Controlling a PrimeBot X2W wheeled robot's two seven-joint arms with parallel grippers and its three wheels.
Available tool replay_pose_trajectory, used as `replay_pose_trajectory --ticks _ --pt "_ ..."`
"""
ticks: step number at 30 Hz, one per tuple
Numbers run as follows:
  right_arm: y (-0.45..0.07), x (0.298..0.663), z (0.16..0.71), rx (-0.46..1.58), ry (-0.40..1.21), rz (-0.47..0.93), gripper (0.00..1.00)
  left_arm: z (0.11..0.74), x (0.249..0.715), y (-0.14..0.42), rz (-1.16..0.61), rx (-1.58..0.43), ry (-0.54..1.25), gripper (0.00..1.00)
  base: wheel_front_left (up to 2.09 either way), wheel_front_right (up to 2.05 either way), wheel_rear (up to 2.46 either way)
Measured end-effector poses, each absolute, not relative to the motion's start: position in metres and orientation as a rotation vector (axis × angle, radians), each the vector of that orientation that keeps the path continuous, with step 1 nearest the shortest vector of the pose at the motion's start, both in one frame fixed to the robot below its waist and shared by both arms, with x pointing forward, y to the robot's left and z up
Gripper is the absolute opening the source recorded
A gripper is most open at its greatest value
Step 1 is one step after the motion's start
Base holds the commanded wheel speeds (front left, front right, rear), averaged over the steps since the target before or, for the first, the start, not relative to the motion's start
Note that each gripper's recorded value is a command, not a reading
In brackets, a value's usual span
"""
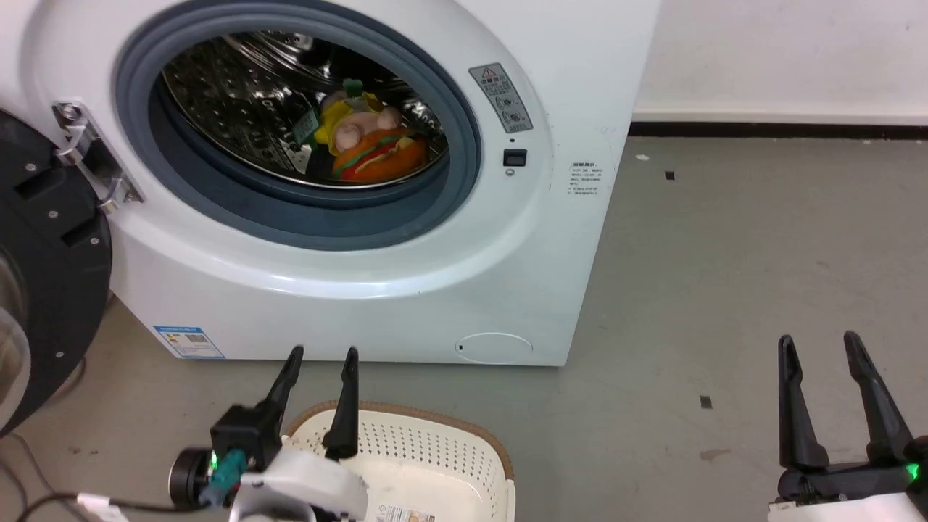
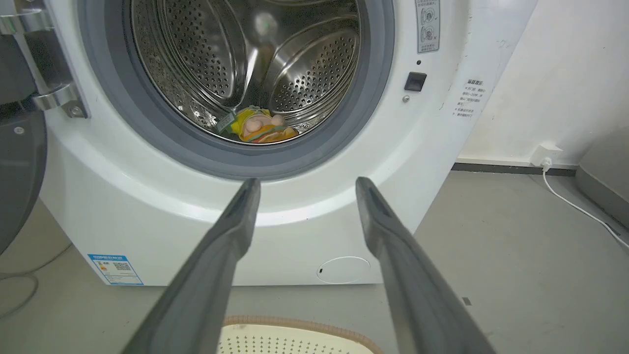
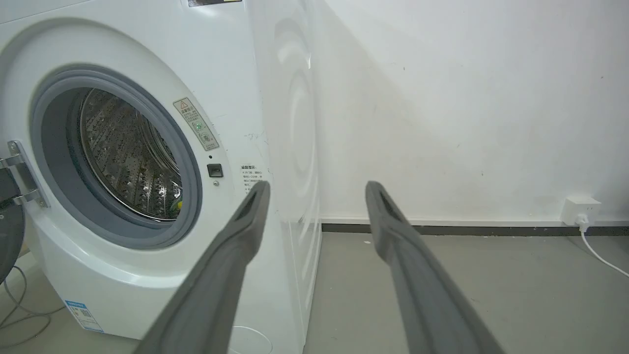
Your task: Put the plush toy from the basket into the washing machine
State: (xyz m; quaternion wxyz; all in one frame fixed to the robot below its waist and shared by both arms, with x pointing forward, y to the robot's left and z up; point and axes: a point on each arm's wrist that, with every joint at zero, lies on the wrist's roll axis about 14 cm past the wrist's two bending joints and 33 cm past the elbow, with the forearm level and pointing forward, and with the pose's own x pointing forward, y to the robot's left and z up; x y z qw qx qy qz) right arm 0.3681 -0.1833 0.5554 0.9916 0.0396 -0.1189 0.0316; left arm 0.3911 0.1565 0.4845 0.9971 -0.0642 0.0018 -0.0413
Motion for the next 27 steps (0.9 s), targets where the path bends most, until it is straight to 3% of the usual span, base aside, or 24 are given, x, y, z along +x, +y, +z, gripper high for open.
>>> replay_pose_trajectory --ticks 14,15,27 --pt "-0.181 0.360 0.552 0.094 -0.225 0.071 1.00 0.495 0.364 0.157 -0.044 -0.133 -0.038 1.00 0.00 0.00 0.00" --pt "-0.181 0.360 0.552 0.094 -0.225 0.071 0.00 0.495 0.364 0.157 -0.044 -0.132 -0.038 0.00 0.00 0.00 0.00" --pt "-0.181 0.360 0.550 0.091 -0.212 0.071 0.00 0.496 0.364 0.158 -0.044 -0.127 -0.032 0.00 0.00 0.00 0.00"
